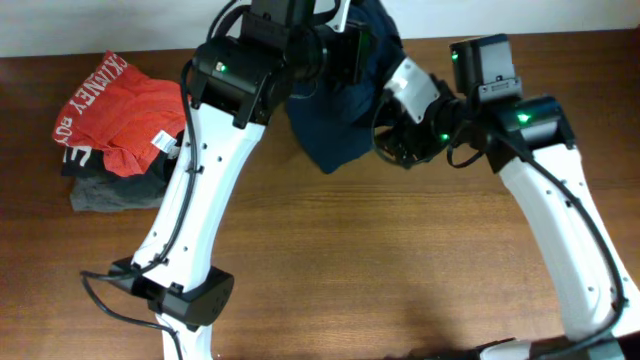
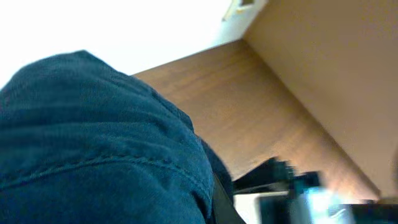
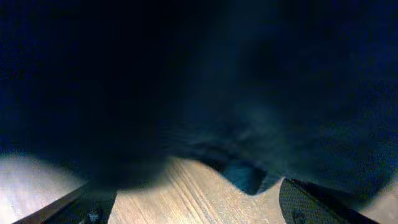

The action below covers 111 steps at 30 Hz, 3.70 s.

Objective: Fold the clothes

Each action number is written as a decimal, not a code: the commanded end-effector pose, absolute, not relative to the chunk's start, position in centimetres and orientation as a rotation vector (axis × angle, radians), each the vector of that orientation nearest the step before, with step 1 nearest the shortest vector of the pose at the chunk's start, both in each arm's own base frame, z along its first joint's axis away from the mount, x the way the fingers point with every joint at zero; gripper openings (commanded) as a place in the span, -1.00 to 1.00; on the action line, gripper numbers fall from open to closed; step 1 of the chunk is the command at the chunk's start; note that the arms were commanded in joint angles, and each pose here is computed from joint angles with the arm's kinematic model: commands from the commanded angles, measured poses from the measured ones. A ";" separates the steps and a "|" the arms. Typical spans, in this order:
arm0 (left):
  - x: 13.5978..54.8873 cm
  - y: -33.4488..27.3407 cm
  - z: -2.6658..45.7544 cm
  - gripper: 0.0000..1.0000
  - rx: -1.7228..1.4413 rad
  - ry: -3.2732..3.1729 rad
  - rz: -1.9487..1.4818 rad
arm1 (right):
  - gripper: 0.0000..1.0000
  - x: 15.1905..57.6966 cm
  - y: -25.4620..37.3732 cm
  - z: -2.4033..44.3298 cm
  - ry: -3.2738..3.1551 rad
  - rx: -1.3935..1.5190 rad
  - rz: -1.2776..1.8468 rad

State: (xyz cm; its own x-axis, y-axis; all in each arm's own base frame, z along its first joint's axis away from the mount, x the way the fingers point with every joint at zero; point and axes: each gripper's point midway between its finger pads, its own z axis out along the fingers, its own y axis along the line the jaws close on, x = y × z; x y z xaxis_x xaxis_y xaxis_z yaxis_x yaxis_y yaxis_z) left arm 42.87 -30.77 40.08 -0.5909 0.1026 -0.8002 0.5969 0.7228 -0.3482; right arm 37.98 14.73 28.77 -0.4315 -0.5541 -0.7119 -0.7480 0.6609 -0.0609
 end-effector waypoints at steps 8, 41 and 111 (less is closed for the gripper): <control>40.0 -28.3 45.3 -0.99 0.579 1.988 -0.699 | 0.93 37.0 10.4 38.1 2.078 -0.455 0.717; 39.5 -28.0 50.3 -0.99 0.668 1.758 -0.635 | 0.98 41.6 10.0 34.3 1.942 -0.278 1.827; 41.3 -30.4 34.9 -0.99 0.575 2.318 -0.641 | 0.97 38.1 -9.0 16.9 2.857 0.592 -0.113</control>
